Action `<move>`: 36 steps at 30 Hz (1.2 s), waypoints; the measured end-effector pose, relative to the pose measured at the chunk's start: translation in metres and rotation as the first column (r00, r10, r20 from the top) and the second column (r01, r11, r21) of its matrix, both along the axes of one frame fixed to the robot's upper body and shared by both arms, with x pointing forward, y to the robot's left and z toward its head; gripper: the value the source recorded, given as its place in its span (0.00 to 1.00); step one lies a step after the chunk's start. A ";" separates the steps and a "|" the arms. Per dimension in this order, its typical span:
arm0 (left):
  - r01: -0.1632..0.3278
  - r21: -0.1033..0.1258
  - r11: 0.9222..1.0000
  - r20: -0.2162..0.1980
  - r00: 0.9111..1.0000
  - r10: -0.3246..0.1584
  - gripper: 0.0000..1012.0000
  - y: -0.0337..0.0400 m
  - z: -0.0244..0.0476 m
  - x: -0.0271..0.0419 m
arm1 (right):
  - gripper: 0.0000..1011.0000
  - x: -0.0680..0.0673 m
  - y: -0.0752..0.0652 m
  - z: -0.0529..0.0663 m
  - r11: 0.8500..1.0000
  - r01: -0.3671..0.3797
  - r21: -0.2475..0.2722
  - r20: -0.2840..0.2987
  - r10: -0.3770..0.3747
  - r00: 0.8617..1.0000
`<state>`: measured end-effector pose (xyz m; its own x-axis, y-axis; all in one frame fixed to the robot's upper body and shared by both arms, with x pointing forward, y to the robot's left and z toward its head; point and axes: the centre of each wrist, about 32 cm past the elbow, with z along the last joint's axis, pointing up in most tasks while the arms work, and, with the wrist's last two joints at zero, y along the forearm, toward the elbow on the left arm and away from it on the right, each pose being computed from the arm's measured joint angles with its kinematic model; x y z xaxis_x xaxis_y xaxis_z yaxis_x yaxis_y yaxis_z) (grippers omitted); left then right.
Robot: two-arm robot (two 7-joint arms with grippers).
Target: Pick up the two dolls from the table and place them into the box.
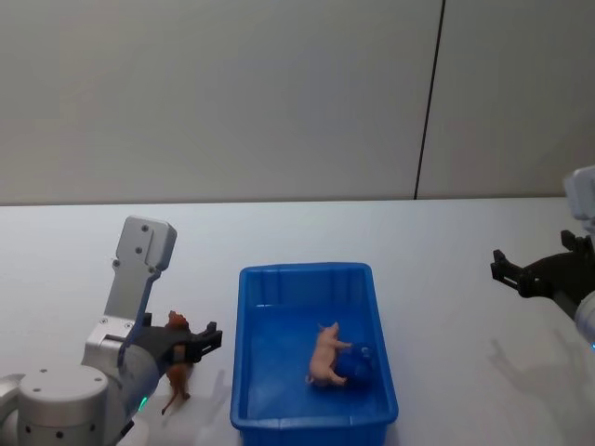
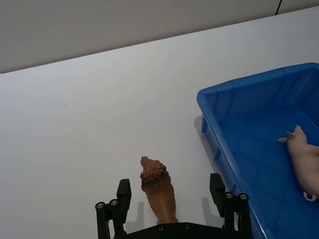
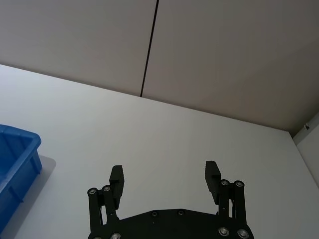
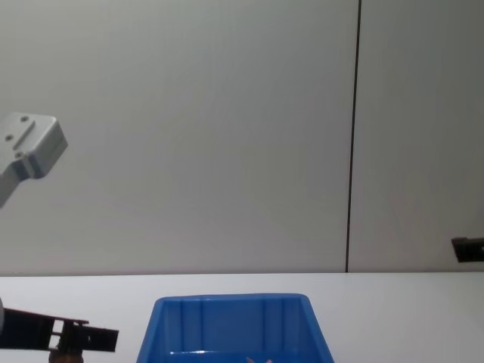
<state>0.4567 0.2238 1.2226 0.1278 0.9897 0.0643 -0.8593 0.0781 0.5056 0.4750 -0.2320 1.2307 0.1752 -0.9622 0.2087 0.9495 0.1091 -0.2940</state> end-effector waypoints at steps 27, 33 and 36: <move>-0.033 0.013 0.999 -0.087 0.996 0.034 0.99 0.0037 -0.0147 0.0031 | 0.99 0.000 0.000 0.000 1.000 0.002 -0.001 0.000 -0.002 1.000; -0.044 0.008 0.999 -0.096 0.994 0.045 0.99 0.0048 -0.0154 0.0030 | 0.99 0.000 0.000 0.000 1.000 0.002 -0.001 0.000 -0.002 1.000; -0.046 0.004 0.999 -0.101 0.994 0.046 0.99 0.0046 -0.0162 0.0035 | 0.99 0.000 0.000 0.000 1.000 0.002 -0.001 0.000 -0.002 1.000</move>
<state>0.4602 0.2284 1.2064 0.0878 0.9946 0.0550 -0.8066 0.0386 0.5898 0.4748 -0.2319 1.2304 0.1738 -0.9623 0.2092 0.9496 0.1075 -0.2945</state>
